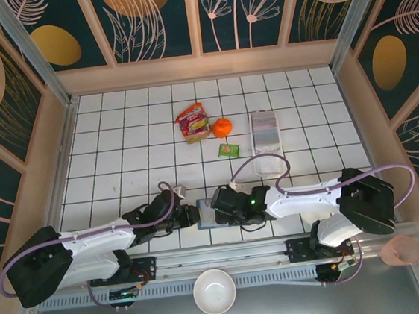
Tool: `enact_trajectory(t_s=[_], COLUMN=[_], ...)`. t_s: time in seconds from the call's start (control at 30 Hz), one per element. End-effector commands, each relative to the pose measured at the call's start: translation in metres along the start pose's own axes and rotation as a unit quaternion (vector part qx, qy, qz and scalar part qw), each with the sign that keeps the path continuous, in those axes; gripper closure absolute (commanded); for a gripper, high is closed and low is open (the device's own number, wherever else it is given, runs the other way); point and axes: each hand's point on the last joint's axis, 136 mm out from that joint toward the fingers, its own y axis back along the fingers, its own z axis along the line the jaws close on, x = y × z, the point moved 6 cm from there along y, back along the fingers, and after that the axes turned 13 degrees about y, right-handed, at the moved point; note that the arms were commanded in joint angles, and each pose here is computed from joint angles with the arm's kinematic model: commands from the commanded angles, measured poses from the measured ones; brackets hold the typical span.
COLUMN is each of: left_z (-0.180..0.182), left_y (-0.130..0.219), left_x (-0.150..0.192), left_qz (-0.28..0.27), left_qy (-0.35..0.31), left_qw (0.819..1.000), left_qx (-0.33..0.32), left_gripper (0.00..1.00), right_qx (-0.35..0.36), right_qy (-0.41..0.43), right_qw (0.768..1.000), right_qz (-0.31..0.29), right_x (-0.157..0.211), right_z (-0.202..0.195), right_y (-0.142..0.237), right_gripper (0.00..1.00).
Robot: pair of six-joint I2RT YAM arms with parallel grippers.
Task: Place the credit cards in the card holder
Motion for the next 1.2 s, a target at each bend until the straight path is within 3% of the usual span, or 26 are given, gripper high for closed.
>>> enact_trajectory(t_s=[0.0, 0.27, 0.7, 1.17], left_z=[-0.011, -0.010, -0.010, 0.001], left_y=[-0.001, -0.001, -0.006, -0.013], left_x=[0.000, 0.002, 0.002, 0.006], left_qz=[0.007, 0.010, 0.016, 0.024], left_qy=[-0.014, -0.010, -0.006, 0.000], left_qw=[1.000, 1.000, 1.000, 1.000], left_qx=[0.020, 0.022, 0.019, 0.004], left_gripper=[0.75, 0.75, 0.81, 0.86], right_qx=[0.036, 0.053, -0.066, -0.122], right_qy=[-0.010, -0.005, -0.037, -0.056], right_qw=[0.999, 0.999, 0.997, 0.988], right_qz=[-0.002, 0.009, -0.031, -0.074], right_x=[0.004, 0.006, -0.007, -0.020], right_z=[-0.010, -0.011, 0.021, 0.039], right_y=[-0.002, -0.013, -0.016, -0.003], right_gripper=[0.44, 0.44, 0.44, 0.46])
